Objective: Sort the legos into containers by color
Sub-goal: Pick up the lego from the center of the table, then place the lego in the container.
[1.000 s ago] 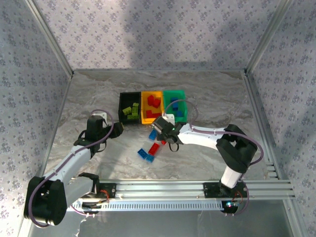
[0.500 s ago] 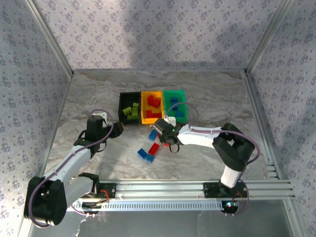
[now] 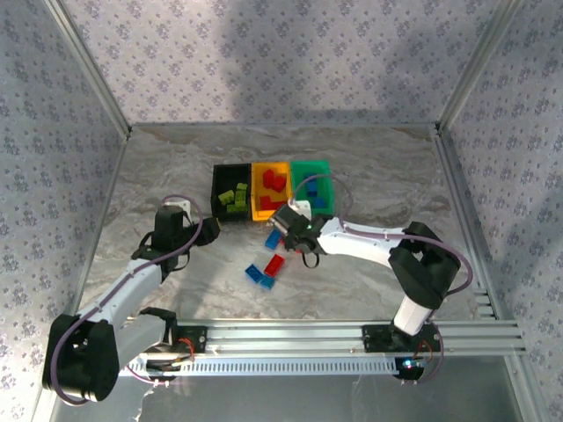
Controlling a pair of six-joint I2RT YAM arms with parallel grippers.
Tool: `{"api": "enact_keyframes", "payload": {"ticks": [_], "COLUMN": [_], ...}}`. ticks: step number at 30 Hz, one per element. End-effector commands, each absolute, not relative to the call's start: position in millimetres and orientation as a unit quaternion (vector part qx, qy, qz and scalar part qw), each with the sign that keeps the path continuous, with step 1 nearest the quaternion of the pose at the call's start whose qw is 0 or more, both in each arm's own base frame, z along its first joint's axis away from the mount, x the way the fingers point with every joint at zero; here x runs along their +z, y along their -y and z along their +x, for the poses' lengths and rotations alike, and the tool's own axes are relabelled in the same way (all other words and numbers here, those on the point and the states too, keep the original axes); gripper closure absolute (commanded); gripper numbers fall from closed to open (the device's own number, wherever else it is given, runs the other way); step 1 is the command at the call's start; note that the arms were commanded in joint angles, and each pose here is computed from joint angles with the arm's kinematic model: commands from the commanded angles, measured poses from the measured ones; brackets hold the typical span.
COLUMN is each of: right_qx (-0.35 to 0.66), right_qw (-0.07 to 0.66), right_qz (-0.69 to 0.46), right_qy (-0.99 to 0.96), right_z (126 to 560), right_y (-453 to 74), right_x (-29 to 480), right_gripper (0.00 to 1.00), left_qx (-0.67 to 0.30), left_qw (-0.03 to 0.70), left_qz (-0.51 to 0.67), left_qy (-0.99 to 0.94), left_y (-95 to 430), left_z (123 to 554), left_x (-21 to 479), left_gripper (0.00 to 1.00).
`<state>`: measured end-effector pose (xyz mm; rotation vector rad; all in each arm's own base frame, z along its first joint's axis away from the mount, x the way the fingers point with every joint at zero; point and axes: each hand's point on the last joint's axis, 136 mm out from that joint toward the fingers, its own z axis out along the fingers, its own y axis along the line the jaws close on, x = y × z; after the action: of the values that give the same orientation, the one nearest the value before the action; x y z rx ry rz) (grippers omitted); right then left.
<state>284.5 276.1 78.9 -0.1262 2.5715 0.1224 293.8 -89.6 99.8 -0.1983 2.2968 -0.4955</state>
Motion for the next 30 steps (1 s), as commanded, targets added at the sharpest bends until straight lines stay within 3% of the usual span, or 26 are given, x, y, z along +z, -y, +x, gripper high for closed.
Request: {"api": "enact_keyframes", "payload": {"ticks": [1,9,12,14,19,30], "right_qx": [0.049,0.097,0.106,0.111,0.107,0.108], "right_qw": [0.325,0.347,0.344,0.347,0.342,0.295], "right_qz": [-0.068,-0.072,-0.073,-0.074,-0.084,-0.029], "right_qy": [-0.942,-0.93,-0.93,-0.928,-0.93,-0.949], "right_z": [318,396,415,417,391,309], "right_y": [-291,-315,-322,-325,-322,-283], "right_x": [124,151,154,159,152,84], "right_gripper": [0.73,0.69,0.49,0.43,0.41,0.42], "left_qx": [-0.204,-0.202,-0.2,-0.199,-0.201,-0.216], "left_qw": [0.395,0.388,0.387,0.387,0.387,0.376], "left_qz": [-0.072,-0.073,-0.072,-0.072,-0.07,-0.07], "left_qy": [-0.893,-0.896,-0.897,-0.897,-0.897,-0.898], "left_y": [92,92,92,91,92,98], "left_z": [297,299,300,299,300,301], "left_x": [106,101,101,101,102,97], "left_gripper": [0.33,0.33,0.33,0.33,0.33,0.32]}}
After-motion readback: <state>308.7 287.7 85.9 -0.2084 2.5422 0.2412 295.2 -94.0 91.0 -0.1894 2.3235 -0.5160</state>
